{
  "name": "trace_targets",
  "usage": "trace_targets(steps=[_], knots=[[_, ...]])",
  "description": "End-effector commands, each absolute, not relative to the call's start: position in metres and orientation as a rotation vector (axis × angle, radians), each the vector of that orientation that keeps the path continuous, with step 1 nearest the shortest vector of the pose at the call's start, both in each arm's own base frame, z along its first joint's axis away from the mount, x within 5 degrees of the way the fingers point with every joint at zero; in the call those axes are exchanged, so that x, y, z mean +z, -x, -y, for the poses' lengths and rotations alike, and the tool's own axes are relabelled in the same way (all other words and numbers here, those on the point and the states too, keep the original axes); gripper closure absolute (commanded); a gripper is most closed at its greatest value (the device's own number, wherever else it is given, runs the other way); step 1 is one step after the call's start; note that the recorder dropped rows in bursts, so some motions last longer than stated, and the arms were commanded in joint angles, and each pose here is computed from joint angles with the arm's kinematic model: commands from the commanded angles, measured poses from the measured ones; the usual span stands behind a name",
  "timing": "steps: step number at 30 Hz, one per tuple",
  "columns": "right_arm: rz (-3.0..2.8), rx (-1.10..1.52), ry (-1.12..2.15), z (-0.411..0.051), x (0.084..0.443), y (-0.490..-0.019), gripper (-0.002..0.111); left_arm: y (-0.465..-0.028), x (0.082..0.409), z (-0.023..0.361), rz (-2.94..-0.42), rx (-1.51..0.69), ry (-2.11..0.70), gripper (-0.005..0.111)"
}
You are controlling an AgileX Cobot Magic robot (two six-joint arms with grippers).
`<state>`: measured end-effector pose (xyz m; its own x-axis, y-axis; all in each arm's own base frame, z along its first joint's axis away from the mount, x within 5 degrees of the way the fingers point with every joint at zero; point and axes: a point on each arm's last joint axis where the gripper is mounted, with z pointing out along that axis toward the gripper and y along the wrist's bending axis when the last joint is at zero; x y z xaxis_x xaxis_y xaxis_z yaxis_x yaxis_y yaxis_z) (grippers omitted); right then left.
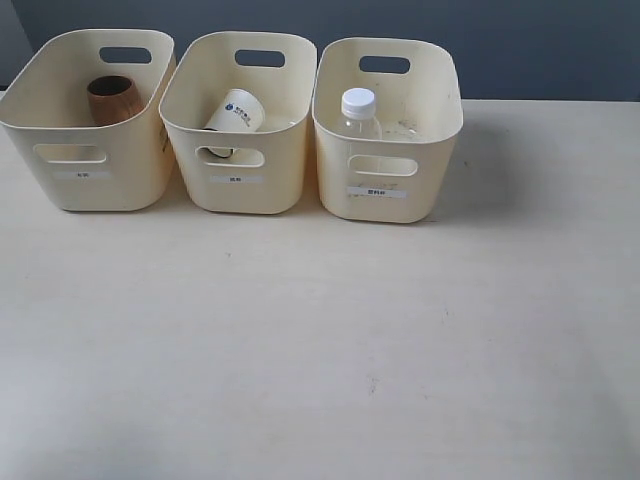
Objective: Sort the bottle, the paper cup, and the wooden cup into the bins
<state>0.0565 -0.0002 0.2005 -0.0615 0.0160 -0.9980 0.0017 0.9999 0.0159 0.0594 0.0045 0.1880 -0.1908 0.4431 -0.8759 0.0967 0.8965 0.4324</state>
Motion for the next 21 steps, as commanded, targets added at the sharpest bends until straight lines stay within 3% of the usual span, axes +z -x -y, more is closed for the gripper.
trace_targets(steps=[1,21], knots=[[-1.632,0.017,-0.009,-0.0002,0.1997,-0.0563,0.109,-0.0593,0.1878,-0.0040,-1.747,0.315,-0.407,0.107],[-1.631,0.032,-0.020,-0.0004,0.1998,-0.0563,0.109,-0.0593,0.1878,-0.0040,-1.747,0.315,-0.407,0.107]])
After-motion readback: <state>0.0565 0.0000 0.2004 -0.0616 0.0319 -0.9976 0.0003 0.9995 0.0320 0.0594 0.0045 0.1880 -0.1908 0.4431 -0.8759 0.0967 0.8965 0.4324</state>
